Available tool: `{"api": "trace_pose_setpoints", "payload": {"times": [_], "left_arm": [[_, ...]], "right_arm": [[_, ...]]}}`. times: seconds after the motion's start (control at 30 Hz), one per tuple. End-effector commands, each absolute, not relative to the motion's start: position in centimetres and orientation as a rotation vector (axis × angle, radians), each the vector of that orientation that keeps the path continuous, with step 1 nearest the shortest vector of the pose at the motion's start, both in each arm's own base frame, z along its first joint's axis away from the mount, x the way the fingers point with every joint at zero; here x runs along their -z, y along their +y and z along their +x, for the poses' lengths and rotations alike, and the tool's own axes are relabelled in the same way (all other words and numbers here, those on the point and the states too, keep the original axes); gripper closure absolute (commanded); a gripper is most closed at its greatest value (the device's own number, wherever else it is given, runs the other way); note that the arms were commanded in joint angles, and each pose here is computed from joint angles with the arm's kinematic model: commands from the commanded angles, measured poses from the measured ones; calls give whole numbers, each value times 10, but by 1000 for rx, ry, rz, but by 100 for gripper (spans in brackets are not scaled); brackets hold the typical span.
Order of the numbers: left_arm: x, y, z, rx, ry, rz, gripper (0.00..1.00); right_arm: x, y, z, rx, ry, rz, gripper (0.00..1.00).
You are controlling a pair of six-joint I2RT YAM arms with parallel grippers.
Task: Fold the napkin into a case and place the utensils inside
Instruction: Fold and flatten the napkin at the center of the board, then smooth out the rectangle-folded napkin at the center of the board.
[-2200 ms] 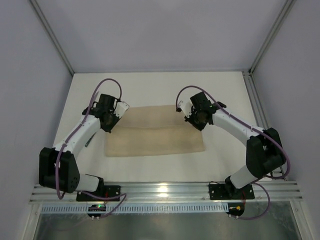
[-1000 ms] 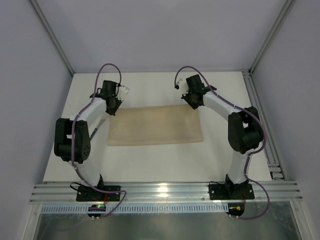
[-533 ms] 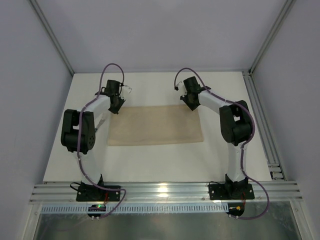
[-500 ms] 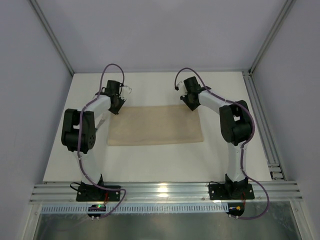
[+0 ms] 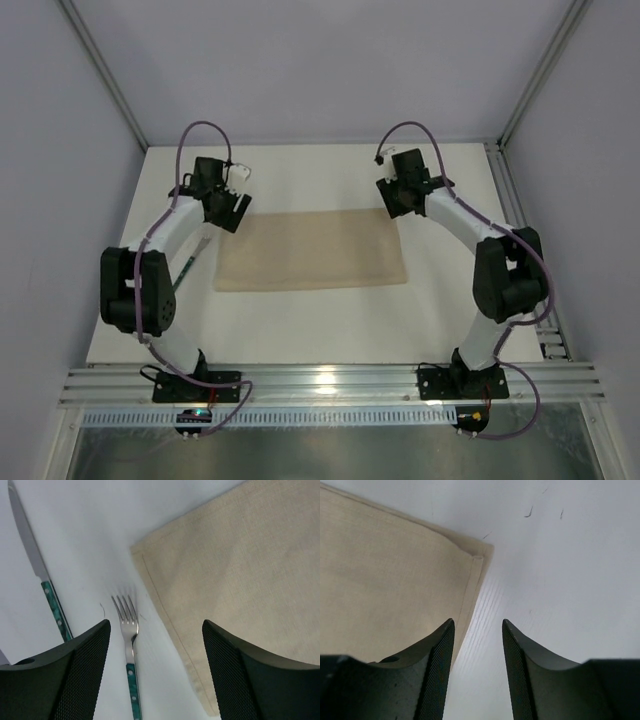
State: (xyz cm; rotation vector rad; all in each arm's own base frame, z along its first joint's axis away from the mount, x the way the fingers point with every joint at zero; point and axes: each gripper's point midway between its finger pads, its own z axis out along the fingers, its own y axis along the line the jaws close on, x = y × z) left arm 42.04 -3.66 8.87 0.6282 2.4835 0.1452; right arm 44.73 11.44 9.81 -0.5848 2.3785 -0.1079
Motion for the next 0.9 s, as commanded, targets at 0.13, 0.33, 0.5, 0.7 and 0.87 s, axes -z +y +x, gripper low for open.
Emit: {"api": "trace_pose_setpoints", "payload": {"times": [0.13, 0.33, 0.5, 0.7, 0.87], "left_arm": [[-85, -40, 317, 43, 2629, 647, 32], [-57, -33, 288, 32, 2726, 669, 32], [-44, -28, 286, -1, 2743, 653, 31], [-23, -28, 280, 11, 2793, 665, 42], [-15, -35, 274, 86, 2819, 694, 73]], "right_arm": [[-80, 114, 357, -89, 2585, -248, 53], [-40, 107, 309, -123, 2721, -189, 53], [-26, 107, 293, -156, 2737, -160, 53], [-9, 113, 274, -235, 2783, -163, 65], [-6, 115, 264, -269, 2805, -164, 90]]}}
